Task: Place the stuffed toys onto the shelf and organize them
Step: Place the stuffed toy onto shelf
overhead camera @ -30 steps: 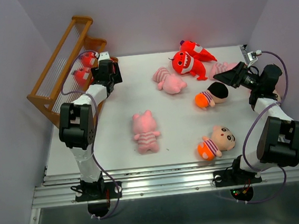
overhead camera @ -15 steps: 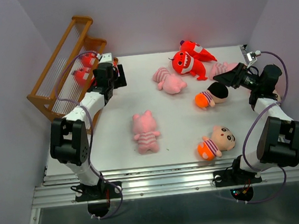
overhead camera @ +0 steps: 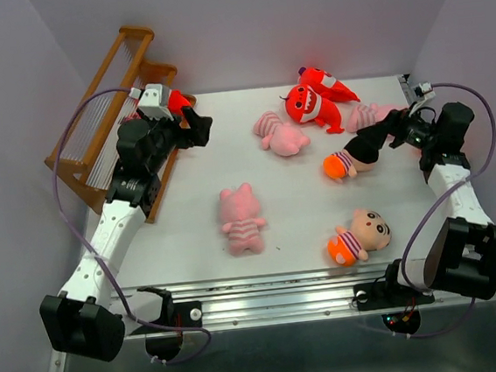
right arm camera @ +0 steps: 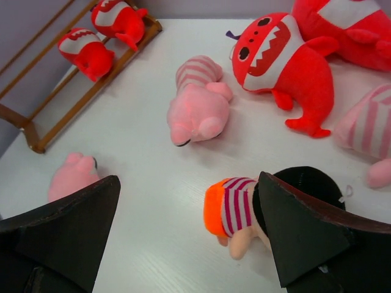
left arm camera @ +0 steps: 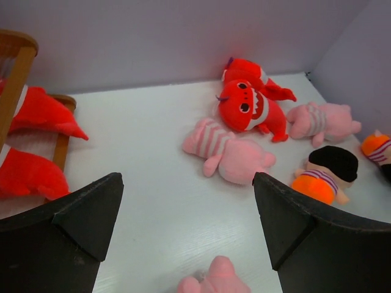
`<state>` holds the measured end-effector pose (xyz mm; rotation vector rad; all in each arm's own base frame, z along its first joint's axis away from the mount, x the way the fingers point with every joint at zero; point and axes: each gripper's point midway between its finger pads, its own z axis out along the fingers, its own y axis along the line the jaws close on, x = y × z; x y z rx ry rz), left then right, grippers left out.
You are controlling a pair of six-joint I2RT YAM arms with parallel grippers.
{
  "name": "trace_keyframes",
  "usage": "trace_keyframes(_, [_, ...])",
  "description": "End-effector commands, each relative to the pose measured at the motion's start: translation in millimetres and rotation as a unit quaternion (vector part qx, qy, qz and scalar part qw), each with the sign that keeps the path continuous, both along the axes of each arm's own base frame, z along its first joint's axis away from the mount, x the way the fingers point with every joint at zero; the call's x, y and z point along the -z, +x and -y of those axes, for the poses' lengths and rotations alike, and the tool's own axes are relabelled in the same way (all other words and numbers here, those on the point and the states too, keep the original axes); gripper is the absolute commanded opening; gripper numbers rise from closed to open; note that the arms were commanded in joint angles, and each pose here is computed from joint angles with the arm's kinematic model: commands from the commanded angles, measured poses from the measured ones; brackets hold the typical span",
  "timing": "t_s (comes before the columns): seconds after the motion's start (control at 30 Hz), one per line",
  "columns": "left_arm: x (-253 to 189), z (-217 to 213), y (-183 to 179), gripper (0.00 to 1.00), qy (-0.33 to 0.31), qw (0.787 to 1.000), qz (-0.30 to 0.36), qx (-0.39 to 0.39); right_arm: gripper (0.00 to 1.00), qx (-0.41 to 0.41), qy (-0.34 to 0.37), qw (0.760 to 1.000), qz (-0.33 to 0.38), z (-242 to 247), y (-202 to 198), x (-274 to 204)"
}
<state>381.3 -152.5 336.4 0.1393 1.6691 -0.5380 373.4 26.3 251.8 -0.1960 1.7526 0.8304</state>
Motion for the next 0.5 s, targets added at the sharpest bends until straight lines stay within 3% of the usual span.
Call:
trace_keyframes(0.0, [10.8, 19.3, -24.7, 0.99, -0.002, 0.997, 0.009, 0.08, 1.0, 0.036, -0.1, 0.992, 0.064, 19.2, 3.2, -7.5])
trace_keyframes(0.17, [29.3, 11.4, -42.2, 0.99, 0.025, 0.996, 0.034, 0.082, 1.0, 0.077, -0.167, 0.981, 0.063, 43.9, 18.6, -3.6])
trace_keyframes(0.33, [43.5, 7.9, -55.5, 0.99, 0.036, 0.995, 0.027, 0.087, 1.0, 0.098, -0.202, 0.974, -0.03, 74.3, 45.9, 31.2])
trace_keyframes(0.47, [41.4, 2.5, -59.9, 0.99, 0.041, 0.996, 0.03, 0.076, 1.0, 0.026, -0.181, 0.982, -0.049, 50.6, 77.2, 36.2])
